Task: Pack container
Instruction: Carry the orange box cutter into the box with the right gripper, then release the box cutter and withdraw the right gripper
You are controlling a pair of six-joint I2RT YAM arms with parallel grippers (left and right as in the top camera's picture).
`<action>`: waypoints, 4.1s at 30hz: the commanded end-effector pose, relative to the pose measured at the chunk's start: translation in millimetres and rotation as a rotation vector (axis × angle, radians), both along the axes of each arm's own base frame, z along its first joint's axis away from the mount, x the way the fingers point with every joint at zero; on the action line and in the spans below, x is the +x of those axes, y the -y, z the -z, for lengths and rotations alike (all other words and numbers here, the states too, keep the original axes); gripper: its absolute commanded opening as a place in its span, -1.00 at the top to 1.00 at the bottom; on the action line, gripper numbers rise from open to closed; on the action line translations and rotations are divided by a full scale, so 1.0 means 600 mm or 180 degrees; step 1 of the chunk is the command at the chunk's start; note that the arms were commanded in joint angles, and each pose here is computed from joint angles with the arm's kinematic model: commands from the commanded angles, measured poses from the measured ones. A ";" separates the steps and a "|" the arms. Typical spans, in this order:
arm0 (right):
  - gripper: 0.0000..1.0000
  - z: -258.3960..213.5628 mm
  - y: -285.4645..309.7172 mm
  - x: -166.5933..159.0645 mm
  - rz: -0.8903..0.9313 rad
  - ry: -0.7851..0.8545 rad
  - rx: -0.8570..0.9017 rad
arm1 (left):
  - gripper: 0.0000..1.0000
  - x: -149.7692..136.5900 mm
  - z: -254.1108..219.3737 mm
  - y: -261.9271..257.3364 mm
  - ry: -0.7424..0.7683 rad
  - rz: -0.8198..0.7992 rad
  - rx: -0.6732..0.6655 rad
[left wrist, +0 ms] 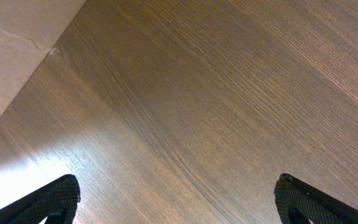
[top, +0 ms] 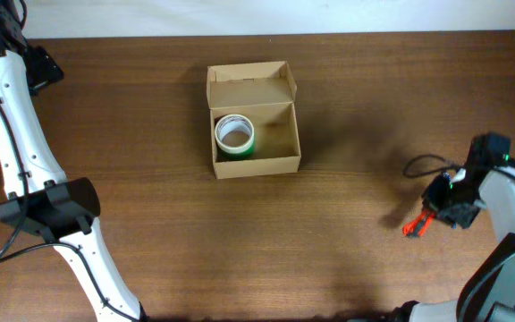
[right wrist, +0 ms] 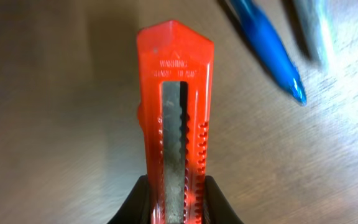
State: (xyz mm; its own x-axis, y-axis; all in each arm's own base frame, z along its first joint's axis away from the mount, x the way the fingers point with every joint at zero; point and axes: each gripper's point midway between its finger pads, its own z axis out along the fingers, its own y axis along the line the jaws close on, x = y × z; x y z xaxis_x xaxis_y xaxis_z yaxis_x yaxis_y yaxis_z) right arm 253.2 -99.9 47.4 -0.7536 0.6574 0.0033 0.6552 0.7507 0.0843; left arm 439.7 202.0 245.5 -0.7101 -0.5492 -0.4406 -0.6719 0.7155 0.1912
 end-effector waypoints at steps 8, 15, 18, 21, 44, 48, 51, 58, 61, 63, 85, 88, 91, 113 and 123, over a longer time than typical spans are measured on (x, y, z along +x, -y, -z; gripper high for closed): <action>0.84 -0.244 -0.098 0.160 -0.1449 0.1056 -0.0373 | -1.00 -0.010 -0.022 -0.002 0.0096 -0.0048 0.0016; 0.91 -0.404 -0.221 0.224 -0.2655 0.1876 -0.0706 | -1.00 -0.010 -0.022 -0.002 0.0096 -0.0047 0.0017; 0.89 -0.433 -0.276 0.243 -0.3186 0.1972 -0.0757 | -0.99 -0.010 -0.022 -0.002 0.0096 -0.0048 0.0016; 0.90 -0.428 -0.311 0.261 -0.3525 0.1892 -0.0730 | -1.00 -0.010 -0.022 -0.002 0.0096 -0.0047 0.0017; 0.92 -0.262 -0.603 0.234 -0.6463 0.1269 -0.0701 | -1.00 -0.010 -0.022 -0.002 0.0096 -0.0047 0.0017; 0.93 -0.253 -0.638 0.235 -0.6746 0.1386 -0.0768 | -1.00 -0.010 -0.022 -0.002 0.0096 -0.0047 0.0017; 0.92 -0.238 -0.647 0.239 -0.6892 0.1343 -0.0843 | -1.00 -0.010 -0.022 -0.002 0.0096 -0.0047 0.0017; 0.92 -0.186 -0.639 0.254 -0.7047 0.1025 -0.0933 | -0.99 -0.010 -0.022 -0.002 0.0096 -0.0047 0.0017; 0.92 -0.158 -0.639 0.257 -0.7127 0.0892 -0.0897 | -1.00 -0.010 -0.022 -0.002 0.0096 -0.0048 0.0016; 0.92 -0.141 -0.639 0.258 -0.7141 0.0811 -0.0869 | -1.00 -0.010 -0.022 -0.002 0.0096 -0.0048 0.0016; 0.92 -0.052 -0.634 0.231 -0.7240 0.0246 -0.0616 | -0.99 -0.010 -0.022 -0.002 0.0096 -0.0047 0.0017; 0.82 -0.048 -0.639 0.224 -0.7259 0.0223 -0.0601 | -1.00 -0.010 -0.022 -0.002 0.0096 -0.0047 0.0017; 0.72 -0.048 -0.645 0.219 -0.7260 0.0219 -0.0600 | -1.00 -0.010 -0.022 -0.002 0.0096 -0.0048 0.0016; -0.30 -0.185 -0.621 0.287 -0.6460 0.0860 -0.1558 | -1.00 -0.010 -0.022 -0.002 0.0096 -0.0048 0.0016; -0.74 -0.357 -0.331 0.294 -0.4691 0.1452 -0.2007 | -1.00 -0.010 -0.022 -0.002 0.0096 -0.0047 0.0017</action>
